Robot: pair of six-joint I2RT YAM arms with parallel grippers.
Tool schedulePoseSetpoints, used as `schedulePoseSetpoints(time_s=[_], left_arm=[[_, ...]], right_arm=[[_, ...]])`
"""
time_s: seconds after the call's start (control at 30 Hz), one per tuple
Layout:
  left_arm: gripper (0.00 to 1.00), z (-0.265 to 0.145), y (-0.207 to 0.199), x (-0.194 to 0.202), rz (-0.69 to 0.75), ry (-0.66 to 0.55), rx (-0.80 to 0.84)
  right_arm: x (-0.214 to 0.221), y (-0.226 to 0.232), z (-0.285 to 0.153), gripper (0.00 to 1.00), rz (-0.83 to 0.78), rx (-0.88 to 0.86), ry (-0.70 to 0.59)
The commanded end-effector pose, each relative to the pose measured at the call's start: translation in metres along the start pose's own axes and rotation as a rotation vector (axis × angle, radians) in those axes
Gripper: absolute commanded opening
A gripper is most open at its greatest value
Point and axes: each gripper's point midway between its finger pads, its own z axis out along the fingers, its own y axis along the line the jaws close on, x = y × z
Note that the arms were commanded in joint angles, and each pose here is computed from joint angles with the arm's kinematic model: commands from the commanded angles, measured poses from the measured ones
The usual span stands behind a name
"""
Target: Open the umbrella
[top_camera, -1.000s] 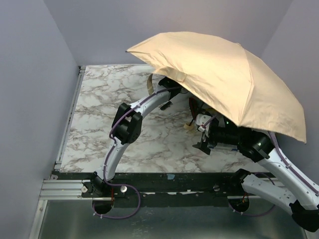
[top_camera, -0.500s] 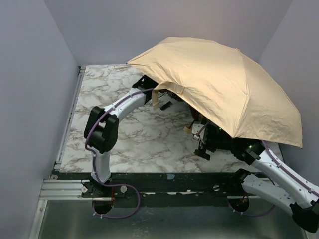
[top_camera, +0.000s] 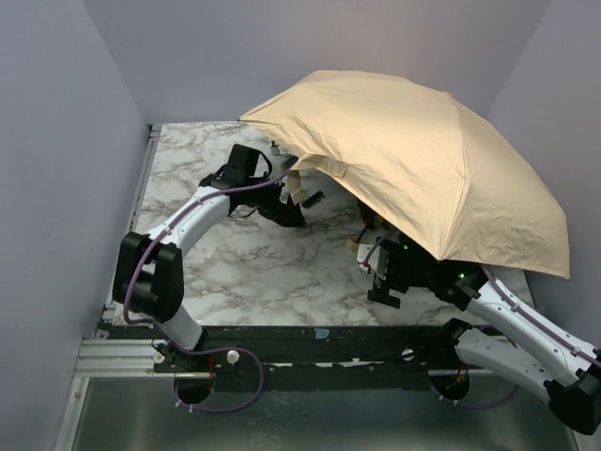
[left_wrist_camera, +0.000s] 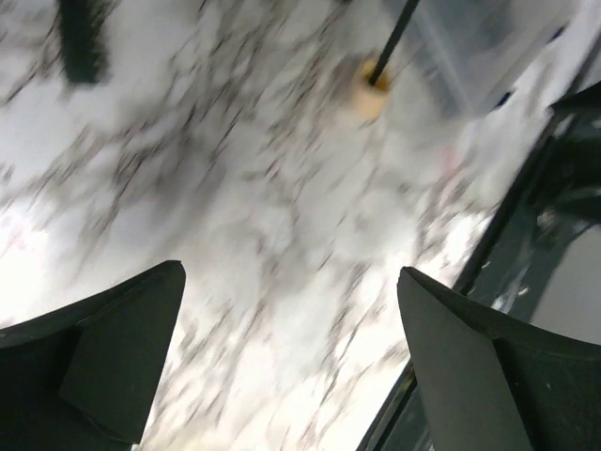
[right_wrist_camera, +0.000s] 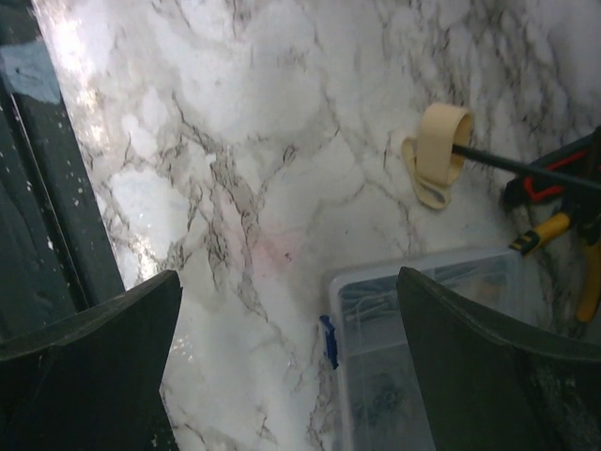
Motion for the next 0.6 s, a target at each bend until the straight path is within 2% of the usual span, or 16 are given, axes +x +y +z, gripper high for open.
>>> schedulePoseSetpoints(time_s=[0.0, 0.13, 0.3, 0.4, 0.57], left_arm=[[0.99, -0.056, 0.041, 0.053, 0.126, 0.191, -0.246], [0.98, -0.108, 0.073, 0.056, 0.149, 0.175, -0.436], [0.98, -0.175, 0.107, 0.041, 0.199, 0.029, -0.732], [0.99, -0.208, 0.120, 0.036, 0.195, -0.039, -0.888], [0.99, -0.247, 0.134, 0.043, 0.186, -0.089, -1.099]], right_arm=[[0.031, 0.000, 0.002, 0.99, 0.025, 0.040, 0.115], [0.052, -0.011, 0.002, 0.99, 0.088, 0.143, 0.197], [0.071, -0.037, -0.006, 1.00, 0.106, 0.342, 0.255], [0.075, -0.054, -0.014, 1.00, 0.144, 0.462, 0.254], [0.073, -0.077, -0.027, 1.00, 0.247, 0.623, 0.204]])
